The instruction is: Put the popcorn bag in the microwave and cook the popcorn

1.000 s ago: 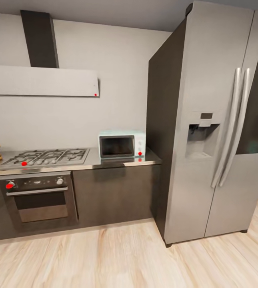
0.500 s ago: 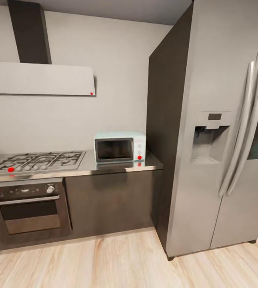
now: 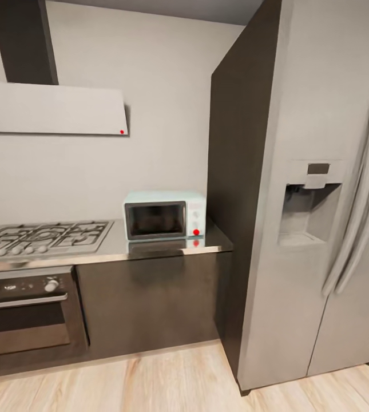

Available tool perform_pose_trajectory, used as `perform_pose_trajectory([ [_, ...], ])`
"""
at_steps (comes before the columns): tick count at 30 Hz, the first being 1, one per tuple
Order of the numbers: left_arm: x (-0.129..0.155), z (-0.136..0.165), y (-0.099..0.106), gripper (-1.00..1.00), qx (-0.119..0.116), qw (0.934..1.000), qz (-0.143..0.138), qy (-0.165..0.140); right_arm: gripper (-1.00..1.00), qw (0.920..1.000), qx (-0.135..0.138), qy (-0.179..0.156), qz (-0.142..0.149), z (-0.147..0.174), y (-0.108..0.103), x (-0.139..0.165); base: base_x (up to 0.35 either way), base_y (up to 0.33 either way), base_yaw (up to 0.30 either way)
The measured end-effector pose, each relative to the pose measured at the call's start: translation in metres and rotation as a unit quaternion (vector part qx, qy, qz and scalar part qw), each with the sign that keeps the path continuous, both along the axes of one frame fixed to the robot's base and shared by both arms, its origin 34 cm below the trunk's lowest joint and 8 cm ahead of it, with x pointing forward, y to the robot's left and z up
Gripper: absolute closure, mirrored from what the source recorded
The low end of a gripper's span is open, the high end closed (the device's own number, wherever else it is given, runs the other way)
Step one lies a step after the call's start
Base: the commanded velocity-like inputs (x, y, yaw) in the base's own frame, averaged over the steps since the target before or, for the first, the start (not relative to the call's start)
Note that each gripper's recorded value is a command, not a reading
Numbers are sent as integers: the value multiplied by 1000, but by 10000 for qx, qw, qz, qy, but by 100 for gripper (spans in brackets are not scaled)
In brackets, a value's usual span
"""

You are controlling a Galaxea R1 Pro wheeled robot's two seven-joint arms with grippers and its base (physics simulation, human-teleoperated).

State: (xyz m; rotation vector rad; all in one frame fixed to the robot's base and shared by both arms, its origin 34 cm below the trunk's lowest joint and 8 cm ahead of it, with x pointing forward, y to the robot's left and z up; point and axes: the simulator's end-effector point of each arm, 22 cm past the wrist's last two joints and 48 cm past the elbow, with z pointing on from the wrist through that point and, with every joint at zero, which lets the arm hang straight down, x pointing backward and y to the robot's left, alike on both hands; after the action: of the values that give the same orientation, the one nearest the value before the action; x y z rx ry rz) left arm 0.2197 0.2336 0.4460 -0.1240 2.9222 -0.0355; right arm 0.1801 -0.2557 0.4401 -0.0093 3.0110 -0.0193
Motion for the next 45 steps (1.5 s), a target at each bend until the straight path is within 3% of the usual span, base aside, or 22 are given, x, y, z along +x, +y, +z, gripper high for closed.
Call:
perform_pose_trajectory([
  [6,2,0,0,-100,1,10000,-3,-35,-100,10000,3,-1,10,0,1,0,226,-17,195],
  [30,3,0,0,-100,5,10000,1,-53,-100,10000,-1,-5,28,0,0,0,4,0,271],
  [45,5,1,0,-100,2,10000,-10,-70,-100,10000,-11,0,51,0,-1,0,0,0,24],
])
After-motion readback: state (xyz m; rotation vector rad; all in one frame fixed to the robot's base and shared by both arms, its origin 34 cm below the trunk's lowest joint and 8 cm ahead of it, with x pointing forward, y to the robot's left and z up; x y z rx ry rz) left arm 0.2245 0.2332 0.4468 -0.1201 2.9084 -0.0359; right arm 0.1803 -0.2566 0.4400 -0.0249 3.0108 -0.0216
